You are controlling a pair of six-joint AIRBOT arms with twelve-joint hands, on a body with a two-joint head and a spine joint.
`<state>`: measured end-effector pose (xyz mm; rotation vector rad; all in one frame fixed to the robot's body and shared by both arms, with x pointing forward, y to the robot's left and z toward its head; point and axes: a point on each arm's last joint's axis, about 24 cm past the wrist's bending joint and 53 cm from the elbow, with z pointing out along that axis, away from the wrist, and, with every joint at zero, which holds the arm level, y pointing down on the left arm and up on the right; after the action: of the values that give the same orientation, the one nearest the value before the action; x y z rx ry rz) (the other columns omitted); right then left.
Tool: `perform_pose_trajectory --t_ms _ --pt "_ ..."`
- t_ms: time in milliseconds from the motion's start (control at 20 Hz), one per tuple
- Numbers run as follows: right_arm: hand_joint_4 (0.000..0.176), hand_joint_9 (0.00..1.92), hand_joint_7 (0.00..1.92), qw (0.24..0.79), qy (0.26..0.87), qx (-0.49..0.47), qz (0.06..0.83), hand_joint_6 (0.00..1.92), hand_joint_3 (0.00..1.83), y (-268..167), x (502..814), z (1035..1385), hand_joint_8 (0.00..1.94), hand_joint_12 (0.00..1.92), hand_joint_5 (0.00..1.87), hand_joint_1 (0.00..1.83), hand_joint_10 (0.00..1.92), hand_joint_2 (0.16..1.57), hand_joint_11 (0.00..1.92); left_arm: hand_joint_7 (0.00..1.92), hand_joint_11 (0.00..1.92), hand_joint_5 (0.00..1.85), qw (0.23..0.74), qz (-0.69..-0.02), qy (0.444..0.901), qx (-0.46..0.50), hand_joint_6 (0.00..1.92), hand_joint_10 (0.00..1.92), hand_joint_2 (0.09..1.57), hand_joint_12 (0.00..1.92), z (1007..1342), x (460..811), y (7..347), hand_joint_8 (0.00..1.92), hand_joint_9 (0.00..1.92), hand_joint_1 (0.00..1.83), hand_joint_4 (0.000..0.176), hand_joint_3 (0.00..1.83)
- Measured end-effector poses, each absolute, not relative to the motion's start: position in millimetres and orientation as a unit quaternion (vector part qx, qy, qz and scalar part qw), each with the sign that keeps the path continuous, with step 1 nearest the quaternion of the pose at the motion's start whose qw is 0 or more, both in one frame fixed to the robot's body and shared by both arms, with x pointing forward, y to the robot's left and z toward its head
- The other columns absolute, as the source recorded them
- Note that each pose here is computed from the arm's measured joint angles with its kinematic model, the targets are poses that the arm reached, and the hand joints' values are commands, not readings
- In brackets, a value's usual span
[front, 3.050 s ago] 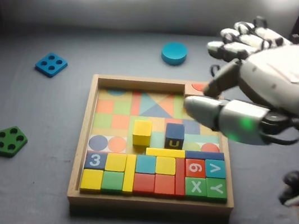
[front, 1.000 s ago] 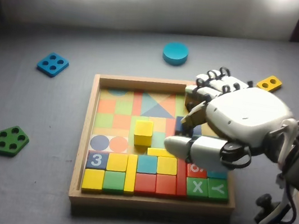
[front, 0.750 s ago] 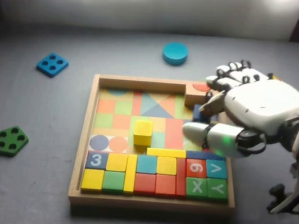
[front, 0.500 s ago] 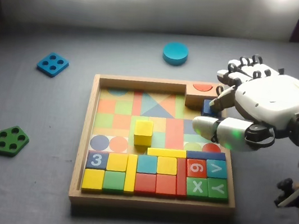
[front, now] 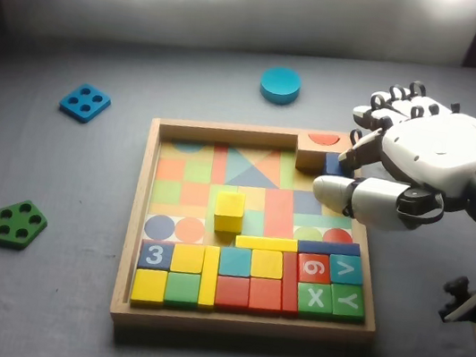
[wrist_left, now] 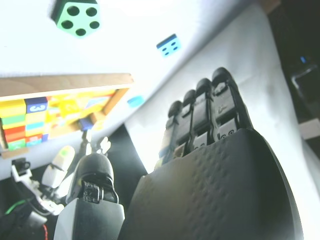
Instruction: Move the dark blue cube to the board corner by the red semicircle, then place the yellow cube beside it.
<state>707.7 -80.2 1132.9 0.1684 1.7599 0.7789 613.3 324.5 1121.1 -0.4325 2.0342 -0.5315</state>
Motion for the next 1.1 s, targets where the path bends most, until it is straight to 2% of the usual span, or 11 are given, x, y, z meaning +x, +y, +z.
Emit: perform_pose_trajectory --t_ms 100,150,200,350,500,650,700,750,850,950,1100 --pt "0.000 0.05 0.16 0.567 0.750 0.073 0.334 0.01 0.00 -79 709 1136 0.00 0.01 0.76 0.00 0.01 1.20 0.03 0.00 0.00 0.01 0.477 -0.218 0.833 -0.177 0.00 0.00 1.23 0.00 1121 613 324 0.00 0.00 0.00 0.000 0.00" --pt "0.000 0.06 0.17 0.565 0.750 0.074 0.336 0.01 0.00 -78 709 1138 0.01 0.02 0.77 0.00 0.02 1.20 0.04 0.00 0.00 0.00 0.477 -0.218 0.833 -0.177 0.00 0.00 1.22 0.00 1121 613 324 0.00 0.00 0.00 0.012 0.00" --pt "0.000 0.07 0.19 0.567 0.748 0.077 0.337 0.01 0.00 -80 711 1143 0.01 0.03 0.78 0.00 0.02 1.20 0.05 0.00 0.00 0.00 0.477 -0.218 0.833 -0.177 0.00 0.00 1.22 0.00 1121 613 324 0.00 0.00 0.00 0.014 0.00" --pt "0.000 0.06 0.18 0.578 0.735 0.085 0.343 0.01 0.00 -84 715 1162 0.01 0.03 0.77 0.00 0.01 1.20 0.02 0.00 0.00 0.01 0.477 -0.218 0.833 -0.177 0.00 0.00 1.23 0.00 1121 613 324 0.00 0.00 0.00 0.000 0.01" --pt "0.000 0.04 0.17 0.587 0.722 0.084 0.358 0.00 0.00 -75 713 1181 0.00 0.00 0.73 0.00 0.00 1.20 0.00 0.00 0.00 0.02 0.477 -0.218 0.833 -0.177 0.01 0.00 1.25 0.00 1121 613 324 0.00 0.00 0.00 0.000 0.01" --pt "0.000 0.05 0.19 0.583 0.717 0.052 0.378 0.01 0.00 -50 698 1192 0.01 0.01 0.74 0.00 0.01 1.19 0.02 0.00 0.00 0.00 0.477 -0.217 0.833 -0.177 0.00 0.00 1.22 0.00 1121 613 325 0.00 0.00 0.00 0.011 0.00" --pt "0.000 0.06 0.19 0.580 0.714 0.045 0.390 0.01 0.00 -38 693 1198 0.01 0.02 0.75 0.00 0.01 1.19 0.03 0.00 0.00 0.00 0.478 -0.217 0.833 -0.177 0.00 0.00 1.21 0.00 1121 614 326 0.00 0.00 0.00 0.011 0.00" --pt "0.000 0.06 0.21 0.575 0.712 0.036 0.401 0.01 0.00 -27 689 1204 0.01 0.00 0.76 0.00 0.01 1.19 0.01 0.00 0.00 0.01 0.478 -0.217 0.833 -0.177 0.01 0.00 1.23 0.00 1121 614 325 0.00 0.00 0.00 0.000 0.00" --pt "0.000 0.05 0.19 0.562 0.711 0.020 0.421 0.01 0.00 -4 681 1210 0.00 0.00 0.75 0.00 0.01 1.20 0.00 0.00 0.00 0.01 0.477 -0.218 0.833 -0.177 0.00 0.00 1.23 0.00 1120 614 324 0.00 0.00 0.00 0.005 0.00" --pt "0.000 0.05 0.19 0.543 0.719 0.005 0.434 0.01 0.00 16 672 1204 0.00 0.01 0.75 0.00 0.00 1.19 0.02 0.00 0.00 0.00 0.475 -0.217 0.834 -0.177 0.00 0.00 1.22 0.00 1119 613 324 0.00 0.00 0.00 0.015 0.00" --pt "0.000 0.05 0.19 0.520 0.728 -0.010 0.448 0.01 0.00 40 659 1194 0.00 0.01 0.76 0.00 0.00 1.19 0.02 0.00 0.00 0.01 0.476 -0.218 0.833 -0.177 0.00 0.00 1.22 0.00 1120 614 324 0.00 0.00 0.00 0.014 0.00"
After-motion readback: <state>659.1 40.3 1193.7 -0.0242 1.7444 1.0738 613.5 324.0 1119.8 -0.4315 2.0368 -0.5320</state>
